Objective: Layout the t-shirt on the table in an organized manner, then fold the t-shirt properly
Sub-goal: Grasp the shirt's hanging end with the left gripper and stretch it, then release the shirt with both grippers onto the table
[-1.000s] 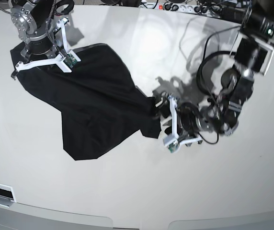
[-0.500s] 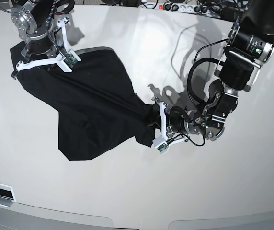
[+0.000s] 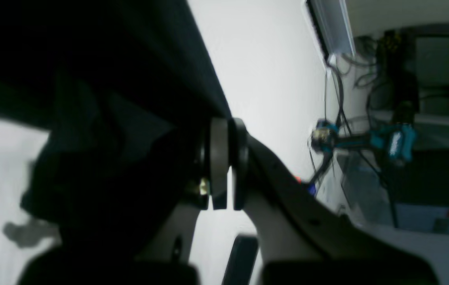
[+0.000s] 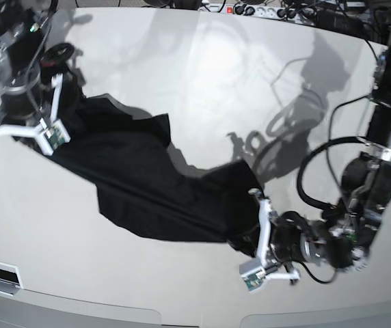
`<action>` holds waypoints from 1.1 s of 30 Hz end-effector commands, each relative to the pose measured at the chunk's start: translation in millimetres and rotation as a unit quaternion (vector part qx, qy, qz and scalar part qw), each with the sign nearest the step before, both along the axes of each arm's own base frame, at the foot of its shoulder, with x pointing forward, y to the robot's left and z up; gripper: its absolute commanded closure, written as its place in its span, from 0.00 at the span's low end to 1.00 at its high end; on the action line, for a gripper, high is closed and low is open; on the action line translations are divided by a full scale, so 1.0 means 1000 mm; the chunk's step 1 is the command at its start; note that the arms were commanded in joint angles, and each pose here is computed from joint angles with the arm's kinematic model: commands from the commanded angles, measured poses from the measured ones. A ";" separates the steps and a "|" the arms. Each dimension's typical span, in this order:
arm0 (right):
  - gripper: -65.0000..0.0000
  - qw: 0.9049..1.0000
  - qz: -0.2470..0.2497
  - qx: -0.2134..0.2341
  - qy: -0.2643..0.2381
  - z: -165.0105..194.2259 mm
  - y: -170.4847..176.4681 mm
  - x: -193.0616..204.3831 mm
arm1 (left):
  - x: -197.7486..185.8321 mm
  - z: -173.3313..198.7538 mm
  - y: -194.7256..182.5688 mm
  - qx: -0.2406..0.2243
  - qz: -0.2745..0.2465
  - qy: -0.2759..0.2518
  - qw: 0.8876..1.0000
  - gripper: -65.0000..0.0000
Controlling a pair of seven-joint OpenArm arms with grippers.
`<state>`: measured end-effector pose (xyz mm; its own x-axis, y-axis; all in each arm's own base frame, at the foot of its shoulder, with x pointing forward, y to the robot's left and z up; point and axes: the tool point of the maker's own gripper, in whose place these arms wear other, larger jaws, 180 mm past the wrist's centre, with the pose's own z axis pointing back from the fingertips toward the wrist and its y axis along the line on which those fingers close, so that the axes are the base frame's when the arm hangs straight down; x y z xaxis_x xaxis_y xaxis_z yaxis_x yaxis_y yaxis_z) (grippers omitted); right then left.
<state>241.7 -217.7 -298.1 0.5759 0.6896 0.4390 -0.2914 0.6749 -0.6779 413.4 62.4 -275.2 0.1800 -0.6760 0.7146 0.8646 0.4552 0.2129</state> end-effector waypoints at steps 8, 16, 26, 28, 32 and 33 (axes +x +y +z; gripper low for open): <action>1.00 0.999 0.007 -0.012 -0.039 0.024 -0.004 0.020 | 0.000 0.070 0.032 -0.006 -0.004 -0.016 1.000 1.00; 1.00 0.994 0.095 0.013 0.060 -0.013 0.023 -0.001 | -0.091 0.034 0.011 -0.079 -0.108 0.196 0.971 1.00; 1.00 0.999 0.029 -0.023 0.034 -0.018 -0.011 0.018 | -0.122 0.020 -0.015 -0.132 -0.141 0.252 0.948 1.00; 1.00 0.999 0.020 -0.026 0.030 -0.018 -0.017 0.024 | -0.123 0.022 -0.027 -0.143 -0.152 0.251 0.945 1.00; 0.99 0.999 -0.006 -0.028 0.017 -0.018 -0.028 0.035 | -0.133 0.023 -0.056 -0.177 -0.175 0.259 0.933 0.93; 0.90 0.999 -0.014 -0.026 0.014 -0.017 -0.031 0.036 | -0.136 0.023 -0.064 -0.187 -0.181 0.262 0.929 0.86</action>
